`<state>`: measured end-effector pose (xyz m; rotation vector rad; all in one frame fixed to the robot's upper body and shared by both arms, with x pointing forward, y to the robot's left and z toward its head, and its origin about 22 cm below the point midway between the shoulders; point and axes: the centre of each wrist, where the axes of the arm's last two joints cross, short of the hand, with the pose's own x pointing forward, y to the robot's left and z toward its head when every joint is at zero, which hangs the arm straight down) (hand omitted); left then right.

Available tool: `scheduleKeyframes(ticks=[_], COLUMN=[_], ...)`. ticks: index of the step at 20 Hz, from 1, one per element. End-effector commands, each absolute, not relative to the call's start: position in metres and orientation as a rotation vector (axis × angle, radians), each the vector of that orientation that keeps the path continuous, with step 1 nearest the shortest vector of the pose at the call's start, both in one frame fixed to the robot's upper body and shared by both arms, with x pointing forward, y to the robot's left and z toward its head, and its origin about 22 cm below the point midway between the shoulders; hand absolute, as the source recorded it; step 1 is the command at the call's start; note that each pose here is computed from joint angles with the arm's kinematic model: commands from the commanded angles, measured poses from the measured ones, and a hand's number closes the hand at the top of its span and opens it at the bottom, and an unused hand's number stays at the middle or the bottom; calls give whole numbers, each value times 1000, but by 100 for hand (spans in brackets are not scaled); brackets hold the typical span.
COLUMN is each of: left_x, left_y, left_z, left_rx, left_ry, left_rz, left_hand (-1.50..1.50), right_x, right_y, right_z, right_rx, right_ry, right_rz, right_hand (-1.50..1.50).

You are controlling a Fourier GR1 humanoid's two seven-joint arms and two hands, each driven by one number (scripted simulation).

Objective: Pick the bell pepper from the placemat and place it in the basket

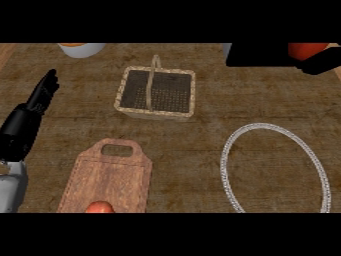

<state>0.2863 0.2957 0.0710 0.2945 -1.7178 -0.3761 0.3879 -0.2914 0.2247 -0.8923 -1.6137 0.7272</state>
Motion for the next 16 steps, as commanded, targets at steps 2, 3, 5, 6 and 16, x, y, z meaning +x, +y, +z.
scheduleKeyframes(ticks=[2,3,5,6,16], left_x=[287,289,286,287,292], left_y=[296,314,297,290,287], left_z=[80,74,68,65,75], left_rx=[301,268,271,308,275], left_ry=[-1721,-1710,-1727,-1706,-1736], left_rz=[-377,-377,-393,-380,-392], left_hand=[0,0,0,0,0], right_x=[381,375,380,371,363], right_y=[-266,-261,-257,-249,-136], right_z=[307,313,338,349,433], right_rx=[-727,-753,-676,-654,-523], right_ry=[-1867,-1904,-1909,-1915,-1844], right_rz=[632,615,635,675,773], right_hand=[150,150,150,150,150])
